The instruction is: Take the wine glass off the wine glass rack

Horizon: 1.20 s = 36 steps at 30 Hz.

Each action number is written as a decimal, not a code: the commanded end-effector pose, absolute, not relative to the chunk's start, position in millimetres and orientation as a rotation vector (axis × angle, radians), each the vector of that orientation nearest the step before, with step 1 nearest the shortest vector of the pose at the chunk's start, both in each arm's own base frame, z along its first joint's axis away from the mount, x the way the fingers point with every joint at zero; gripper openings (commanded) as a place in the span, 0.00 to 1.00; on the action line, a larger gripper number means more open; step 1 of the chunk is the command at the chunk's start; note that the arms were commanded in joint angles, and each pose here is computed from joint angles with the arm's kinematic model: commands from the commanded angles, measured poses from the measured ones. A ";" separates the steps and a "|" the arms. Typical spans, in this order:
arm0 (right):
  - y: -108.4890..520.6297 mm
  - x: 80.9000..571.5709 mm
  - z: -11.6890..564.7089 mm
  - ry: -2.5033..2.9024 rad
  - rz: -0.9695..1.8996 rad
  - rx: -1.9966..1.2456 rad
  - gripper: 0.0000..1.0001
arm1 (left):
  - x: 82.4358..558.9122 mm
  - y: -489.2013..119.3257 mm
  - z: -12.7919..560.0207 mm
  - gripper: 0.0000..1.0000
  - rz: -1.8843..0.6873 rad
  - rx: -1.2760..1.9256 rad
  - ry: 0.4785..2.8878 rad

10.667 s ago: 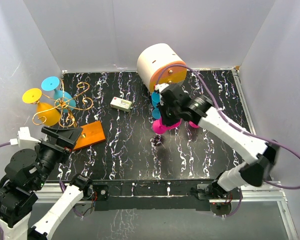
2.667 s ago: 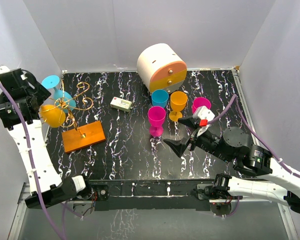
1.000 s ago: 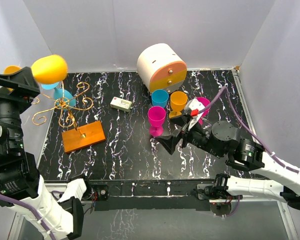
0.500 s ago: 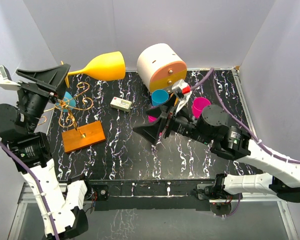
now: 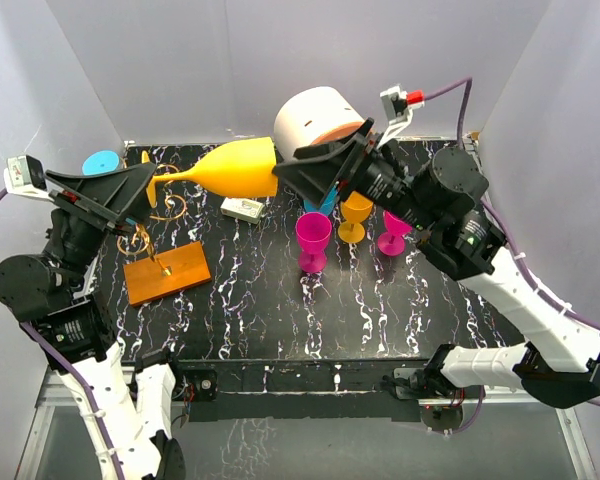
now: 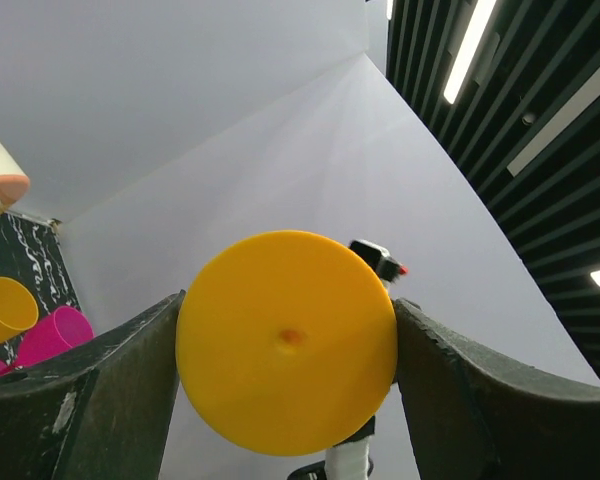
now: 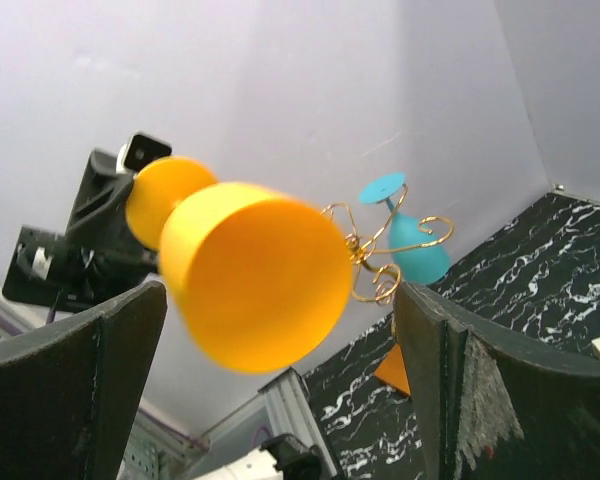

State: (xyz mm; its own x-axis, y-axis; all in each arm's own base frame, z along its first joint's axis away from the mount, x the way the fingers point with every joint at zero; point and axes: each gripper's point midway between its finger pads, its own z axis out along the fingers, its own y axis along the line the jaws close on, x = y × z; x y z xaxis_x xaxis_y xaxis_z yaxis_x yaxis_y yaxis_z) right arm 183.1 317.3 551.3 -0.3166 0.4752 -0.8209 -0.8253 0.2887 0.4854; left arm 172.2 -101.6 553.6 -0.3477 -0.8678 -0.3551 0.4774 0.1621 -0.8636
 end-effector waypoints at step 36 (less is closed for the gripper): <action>316.5 137.9 547.9 1.140 2.143 -0.315 0.23 | 152.7 -121.3 510.1 0.56 -1.517 -0.448 1.476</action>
State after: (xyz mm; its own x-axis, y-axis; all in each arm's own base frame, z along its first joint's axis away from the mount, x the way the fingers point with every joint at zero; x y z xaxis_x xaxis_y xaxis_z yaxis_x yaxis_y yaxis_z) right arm 149.8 332.1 525.7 -0.7523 0.4167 -0.5103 -0.6481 -0.3292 0.6867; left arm 165.1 -113.4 507.0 -0.4665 -0.8299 -0.3061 0.3435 0.1489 -0.9273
